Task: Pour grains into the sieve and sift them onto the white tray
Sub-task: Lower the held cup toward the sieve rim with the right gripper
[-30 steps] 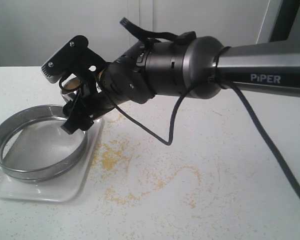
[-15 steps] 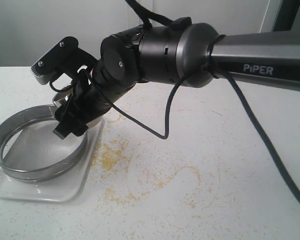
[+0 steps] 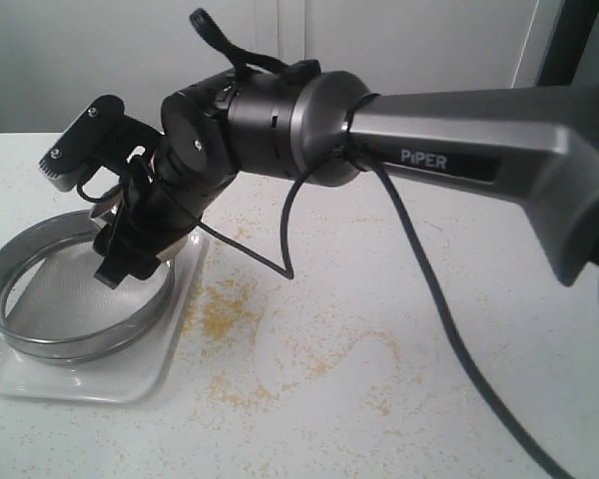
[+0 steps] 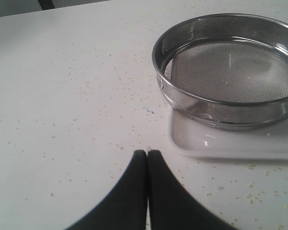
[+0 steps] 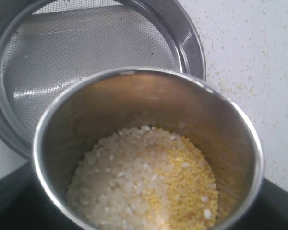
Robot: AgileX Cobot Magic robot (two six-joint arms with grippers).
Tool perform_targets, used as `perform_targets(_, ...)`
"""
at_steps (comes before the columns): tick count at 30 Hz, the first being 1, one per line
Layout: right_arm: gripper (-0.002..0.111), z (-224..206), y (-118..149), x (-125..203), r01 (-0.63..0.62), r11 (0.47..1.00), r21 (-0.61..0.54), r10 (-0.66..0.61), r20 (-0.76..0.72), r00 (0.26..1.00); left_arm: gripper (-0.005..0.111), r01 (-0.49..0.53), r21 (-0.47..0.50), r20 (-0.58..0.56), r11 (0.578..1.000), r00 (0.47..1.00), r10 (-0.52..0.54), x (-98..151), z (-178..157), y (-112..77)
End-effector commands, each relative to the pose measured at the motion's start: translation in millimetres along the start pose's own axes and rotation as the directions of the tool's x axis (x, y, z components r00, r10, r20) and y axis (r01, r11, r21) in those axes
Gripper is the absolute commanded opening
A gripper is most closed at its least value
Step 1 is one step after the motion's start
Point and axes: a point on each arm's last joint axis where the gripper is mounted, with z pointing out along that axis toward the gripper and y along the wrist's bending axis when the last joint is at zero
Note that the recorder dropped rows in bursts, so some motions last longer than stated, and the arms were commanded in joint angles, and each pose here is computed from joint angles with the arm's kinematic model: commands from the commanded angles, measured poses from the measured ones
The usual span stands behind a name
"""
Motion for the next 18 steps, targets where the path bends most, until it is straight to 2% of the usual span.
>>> perform_targets(1,0.000,10,2,-6,0.054,0.998,0.017,-0.054,-0.007,0.999,0.000,0.010,0.002,-0.002,1.000,1.000,-0.010,2,1,-0.5)
perform_targets(11,0.000,21,-4,-22,0.116,0.991,0.071,-0.117,0.016,0.993,0.000,0.010,0.002,-0.002,1.000,1.000,-0.010,2,1,-0.5)
perform_targets(18,0.000,18,-10,-35,0.157,0.976,0.152,-0.176,0.123,0.977,0.000,0.010,0.002,-0.002,1.000,1.000,-0.010,2,1,-0.5)
